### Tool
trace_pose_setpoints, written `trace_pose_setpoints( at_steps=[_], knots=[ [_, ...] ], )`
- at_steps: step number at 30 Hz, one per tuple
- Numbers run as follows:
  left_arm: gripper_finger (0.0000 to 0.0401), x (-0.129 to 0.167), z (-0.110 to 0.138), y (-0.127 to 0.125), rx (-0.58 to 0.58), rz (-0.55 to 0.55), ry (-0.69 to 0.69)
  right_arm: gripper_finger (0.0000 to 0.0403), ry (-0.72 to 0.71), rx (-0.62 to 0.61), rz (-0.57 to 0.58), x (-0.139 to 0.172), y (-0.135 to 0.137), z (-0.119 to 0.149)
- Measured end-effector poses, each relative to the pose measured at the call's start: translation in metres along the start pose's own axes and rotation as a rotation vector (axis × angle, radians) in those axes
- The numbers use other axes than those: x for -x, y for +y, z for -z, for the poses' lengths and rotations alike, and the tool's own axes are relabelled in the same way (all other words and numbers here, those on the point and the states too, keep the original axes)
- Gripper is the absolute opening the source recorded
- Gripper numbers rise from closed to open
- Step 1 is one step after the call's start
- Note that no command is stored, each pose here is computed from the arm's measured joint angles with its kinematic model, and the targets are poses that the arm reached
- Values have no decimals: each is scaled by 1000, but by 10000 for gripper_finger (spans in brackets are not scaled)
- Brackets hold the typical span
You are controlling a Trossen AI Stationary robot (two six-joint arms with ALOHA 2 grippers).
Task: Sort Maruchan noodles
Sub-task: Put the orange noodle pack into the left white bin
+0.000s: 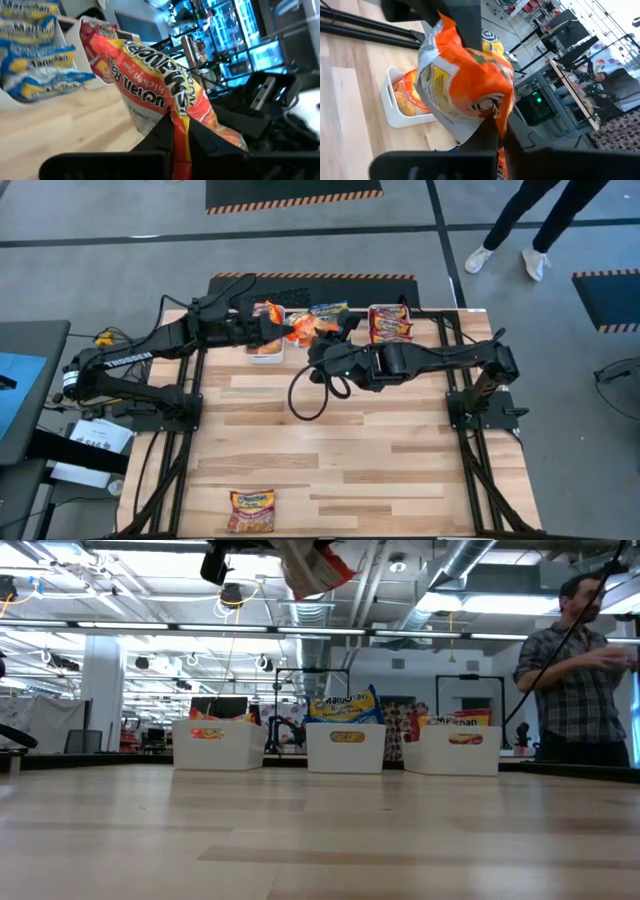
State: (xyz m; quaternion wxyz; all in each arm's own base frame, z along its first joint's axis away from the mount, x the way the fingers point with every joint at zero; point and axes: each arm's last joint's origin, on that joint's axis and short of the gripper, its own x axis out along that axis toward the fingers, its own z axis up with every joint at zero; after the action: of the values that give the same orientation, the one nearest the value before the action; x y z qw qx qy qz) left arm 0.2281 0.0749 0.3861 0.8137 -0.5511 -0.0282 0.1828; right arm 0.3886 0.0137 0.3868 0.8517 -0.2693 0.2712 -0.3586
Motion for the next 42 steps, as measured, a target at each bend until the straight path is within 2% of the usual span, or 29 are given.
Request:
trace_pose_setpoints(
  at_steps=[10, 17, 20, 27, 32, 39, 42],
  knots=[
    [1, 1, 0, 1, -284, -12, -1, 89, -15, -15, -11, 7, 5, -2],
    [0, 4, 0, 2, -461, -34, 11, 126, -13, -23, 44, 20, 11, -5],
    [0, 8, 0, 2, -571, -45, 16, 136, -12, -20, 73, 26, 14, -6],
    [0, 25, -5, 8, -811, -121, 55, 142, -14, -48, 136, 43, 21, -8],
    [0, 39, -15, 18, -1012, -216, 90, 139, -7, -59, 183, 48, 22, -9],
    [0, 46, -28, 36, -1364, -291, 245, 139, 28, -54, 228, 35, 13, -5],
    [0, 43, -34, 47, -1457, -371, 309, 139, 62, -12, 257, 22, 5, -2]
  ],
)
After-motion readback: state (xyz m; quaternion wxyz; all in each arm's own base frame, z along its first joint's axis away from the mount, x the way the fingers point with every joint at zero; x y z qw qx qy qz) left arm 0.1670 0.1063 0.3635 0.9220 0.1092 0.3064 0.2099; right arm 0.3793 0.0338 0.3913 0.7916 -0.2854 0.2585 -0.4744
